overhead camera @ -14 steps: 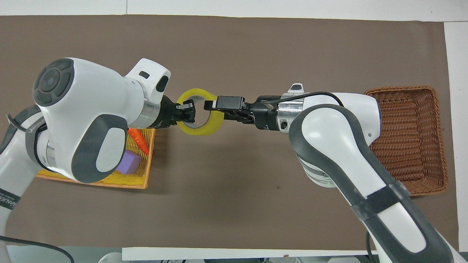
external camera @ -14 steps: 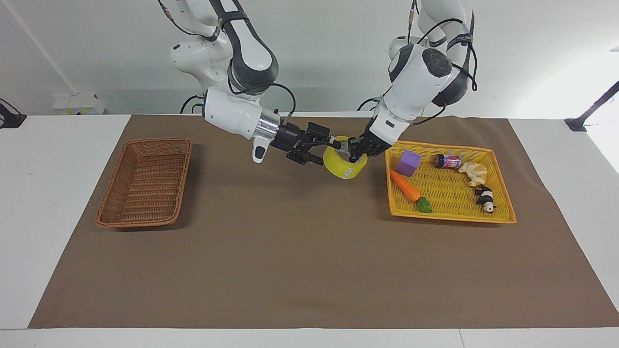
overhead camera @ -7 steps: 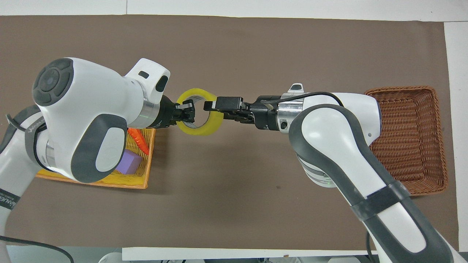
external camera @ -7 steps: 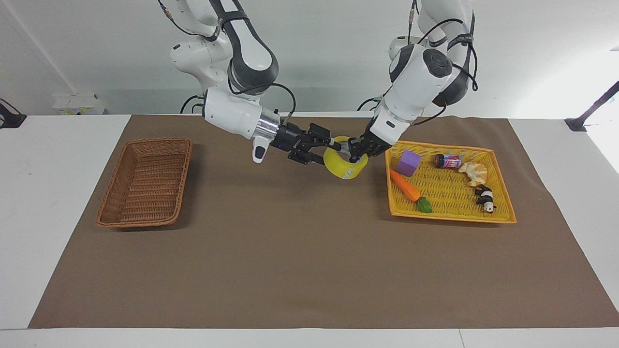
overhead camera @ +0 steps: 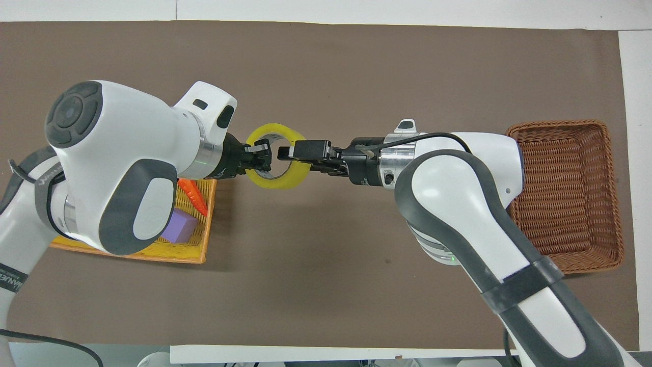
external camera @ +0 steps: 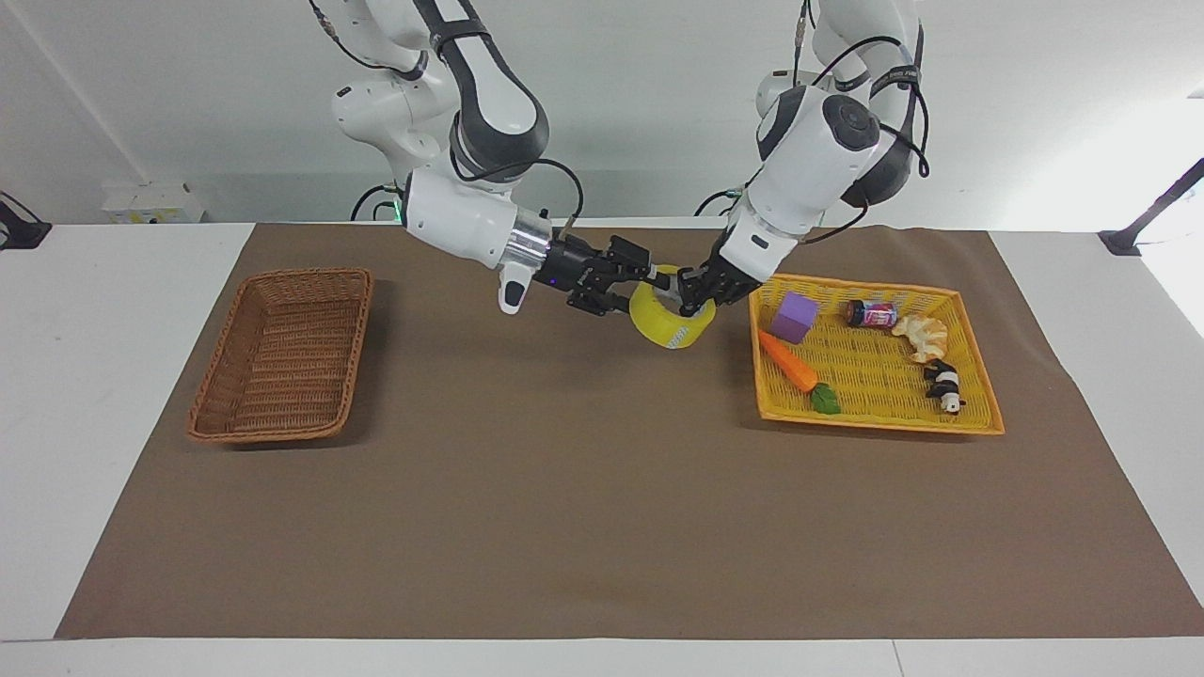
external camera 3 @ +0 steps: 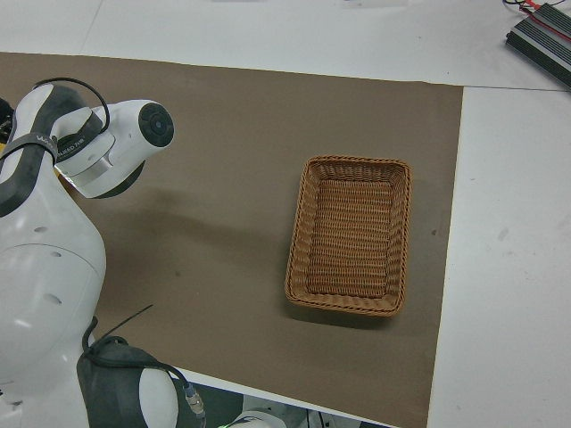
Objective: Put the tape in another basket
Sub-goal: 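Close the right gripper on the tape rim beside the left gripper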
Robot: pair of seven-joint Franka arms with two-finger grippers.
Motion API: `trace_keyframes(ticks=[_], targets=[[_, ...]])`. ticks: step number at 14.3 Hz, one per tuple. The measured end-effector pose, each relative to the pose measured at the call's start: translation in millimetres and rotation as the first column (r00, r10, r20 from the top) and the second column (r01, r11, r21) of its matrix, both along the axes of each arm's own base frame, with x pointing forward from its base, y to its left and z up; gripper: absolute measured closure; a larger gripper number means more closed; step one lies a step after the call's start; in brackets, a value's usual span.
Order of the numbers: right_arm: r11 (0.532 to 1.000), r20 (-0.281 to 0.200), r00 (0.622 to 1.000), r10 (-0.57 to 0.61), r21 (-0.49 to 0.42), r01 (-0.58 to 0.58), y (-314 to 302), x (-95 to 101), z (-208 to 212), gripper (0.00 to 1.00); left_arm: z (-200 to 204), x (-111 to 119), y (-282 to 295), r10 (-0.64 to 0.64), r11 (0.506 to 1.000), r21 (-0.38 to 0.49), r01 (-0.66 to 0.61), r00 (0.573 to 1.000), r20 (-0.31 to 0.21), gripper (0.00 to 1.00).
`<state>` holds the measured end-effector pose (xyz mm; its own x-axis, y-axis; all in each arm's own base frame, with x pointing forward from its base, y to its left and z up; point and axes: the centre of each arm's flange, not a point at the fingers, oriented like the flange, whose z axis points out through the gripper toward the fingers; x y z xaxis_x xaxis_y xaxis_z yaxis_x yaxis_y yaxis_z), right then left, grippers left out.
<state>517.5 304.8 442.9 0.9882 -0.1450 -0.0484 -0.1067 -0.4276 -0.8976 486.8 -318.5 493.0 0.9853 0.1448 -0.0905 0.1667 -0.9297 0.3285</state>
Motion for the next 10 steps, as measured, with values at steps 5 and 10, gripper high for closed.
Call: trace_keyframes(ticks=[5, 10], targets=[[1.0, -0.003, 1.0, -0.002, 0.0, 0.002, -0.4, 0.2, -0.2, 0.22, 0.0, 0.1, 0.3, 0.0, 1.0, 0.0, 0.0, 1.0, 0.0, 0.78], [1.0, -0.002, 1.0, -0.004, -0.001, 0.004, -1.3, 0.9, -0.2, 0.26, -0.1, 0.1, 0.4, 0.0, 1.0, 0.0, 0.0, 1.0, -0.001, 0.78]])
